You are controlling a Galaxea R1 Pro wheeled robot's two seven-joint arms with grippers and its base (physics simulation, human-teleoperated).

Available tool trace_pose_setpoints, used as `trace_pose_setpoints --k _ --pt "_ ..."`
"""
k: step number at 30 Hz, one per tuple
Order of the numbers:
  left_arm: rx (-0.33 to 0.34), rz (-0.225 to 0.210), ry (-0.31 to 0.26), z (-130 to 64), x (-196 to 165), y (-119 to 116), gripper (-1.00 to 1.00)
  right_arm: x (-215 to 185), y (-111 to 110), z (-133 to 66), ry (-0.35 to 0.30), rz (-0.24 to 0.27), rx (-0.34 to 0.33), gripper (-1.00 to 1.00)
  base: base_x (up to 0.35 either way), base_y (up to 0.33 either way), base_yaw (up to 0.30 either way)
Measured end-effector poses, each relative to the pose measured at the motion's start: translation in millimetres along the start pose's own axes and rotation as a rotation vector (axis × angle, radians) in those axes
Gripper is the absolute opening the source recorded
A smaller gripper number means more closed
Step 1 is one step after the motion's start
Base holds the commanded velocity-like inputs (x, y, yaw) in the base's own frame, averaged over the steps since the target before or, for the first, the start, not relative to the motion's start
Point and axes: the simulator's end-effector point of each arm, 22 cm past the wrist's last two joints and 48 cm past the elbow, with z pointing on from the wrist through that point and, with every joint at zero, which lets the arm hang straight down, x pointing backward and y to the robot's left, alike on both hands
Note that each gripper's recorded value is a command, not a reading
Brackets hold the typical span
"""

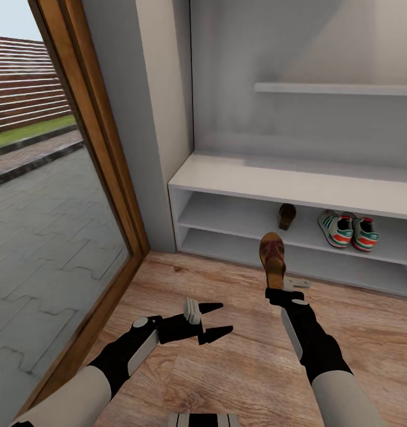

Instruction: Pick up the two gym shoes and the two sandals from the corridor floor and place them onto the hallstand (shoe rack) in the corridor, making sure they are on the rack and not on the floor. Arrange them so the two gym shoes are next to each other and the two sandals are next to each other.

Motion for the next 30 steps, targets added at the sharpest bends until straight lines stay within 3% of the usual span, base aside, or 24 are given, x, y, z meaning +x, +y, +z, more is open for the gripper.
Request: trace_pose_setpoints --k 20,30 --pt "0.001 0.000 0.001 -0.1 0.4 -0.3 1.00 -2.2 -0.7 0.5 -0.016 -0.009 0.004 -1.00 0.000 0.000 0.000" --pt "0.001 0.000 0.001 -0.1 0.2 -0.2 1.00 -23.3 -0.6 -0.5 -0.115 0.012 0.003 -1.00 0.000 0.000 0.000"
